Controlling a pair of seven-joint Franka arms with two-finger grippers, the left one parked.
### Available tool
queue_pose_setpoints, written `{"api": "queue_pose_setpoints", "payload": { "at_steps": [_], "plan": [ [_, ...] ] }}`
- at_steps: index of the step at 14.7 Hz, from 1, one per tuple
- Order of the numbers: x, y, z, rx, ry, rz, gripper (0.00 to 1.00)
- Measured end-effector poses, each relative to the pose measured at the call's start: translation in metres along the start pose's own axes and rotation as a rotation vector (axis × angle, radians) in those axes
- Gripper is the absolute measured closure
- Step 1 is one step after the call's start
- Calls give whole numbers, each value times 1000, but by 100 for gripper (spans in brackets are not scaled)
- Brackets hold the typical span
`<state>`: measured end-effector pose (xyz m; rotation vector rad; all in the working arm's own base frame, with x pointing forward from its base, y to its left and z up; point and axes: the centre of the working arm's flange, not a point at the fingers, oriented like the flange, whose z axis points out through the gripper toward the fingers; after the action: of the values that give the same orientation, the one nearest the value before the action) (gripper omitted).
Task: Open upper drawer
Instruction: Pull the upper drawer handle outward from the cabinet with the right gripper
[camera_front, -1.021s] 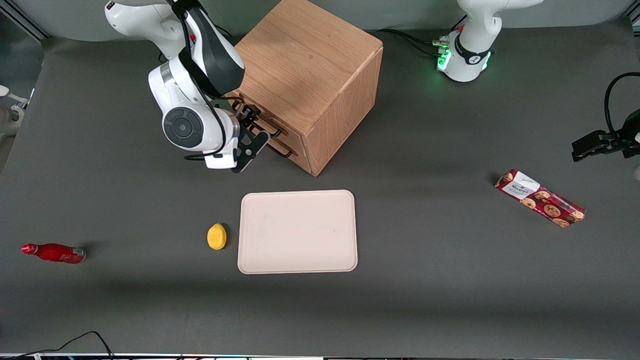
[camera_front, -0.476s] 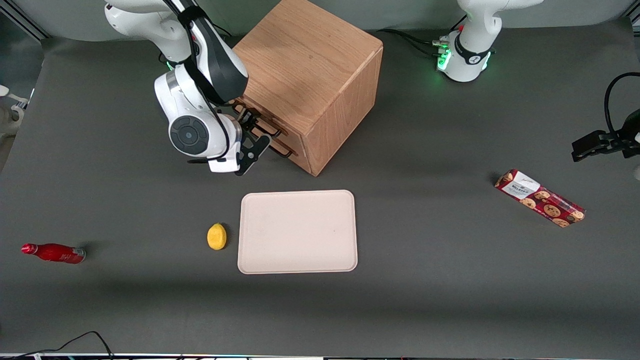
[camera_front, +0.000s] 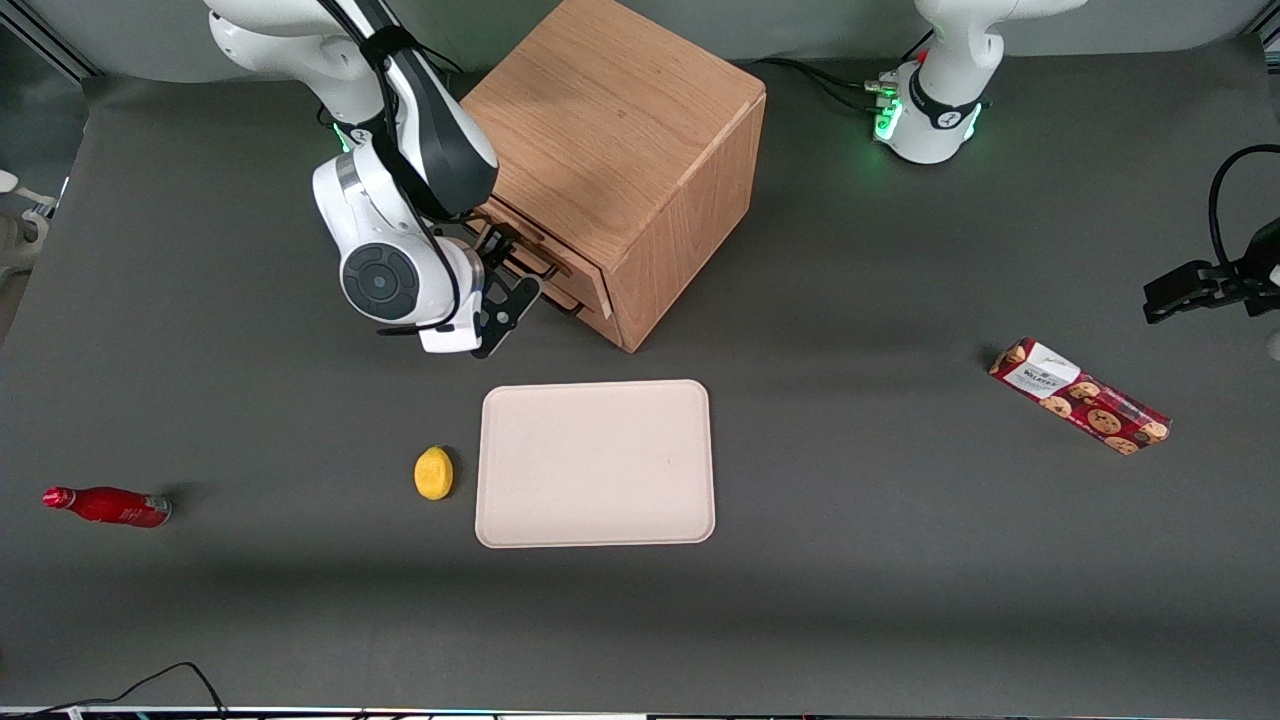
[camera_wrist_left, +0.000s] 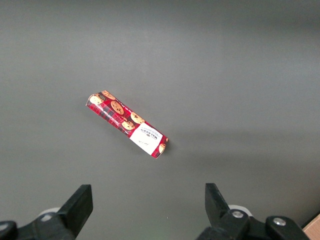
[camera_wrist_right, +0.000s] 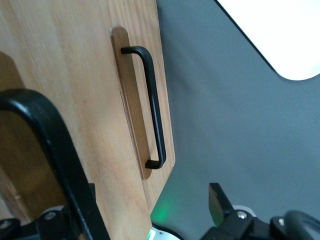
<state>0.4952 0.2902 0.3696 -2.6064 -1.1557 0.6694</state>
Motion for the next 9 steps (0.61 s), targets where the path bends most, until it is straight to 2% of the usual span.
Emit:
{"api": "queue_pose_setpoints", "payload": {
  "at_steps": [9],
  "plan": [
    [-6, 25, -18, -4, 38, -22, 0]
  ]
}}
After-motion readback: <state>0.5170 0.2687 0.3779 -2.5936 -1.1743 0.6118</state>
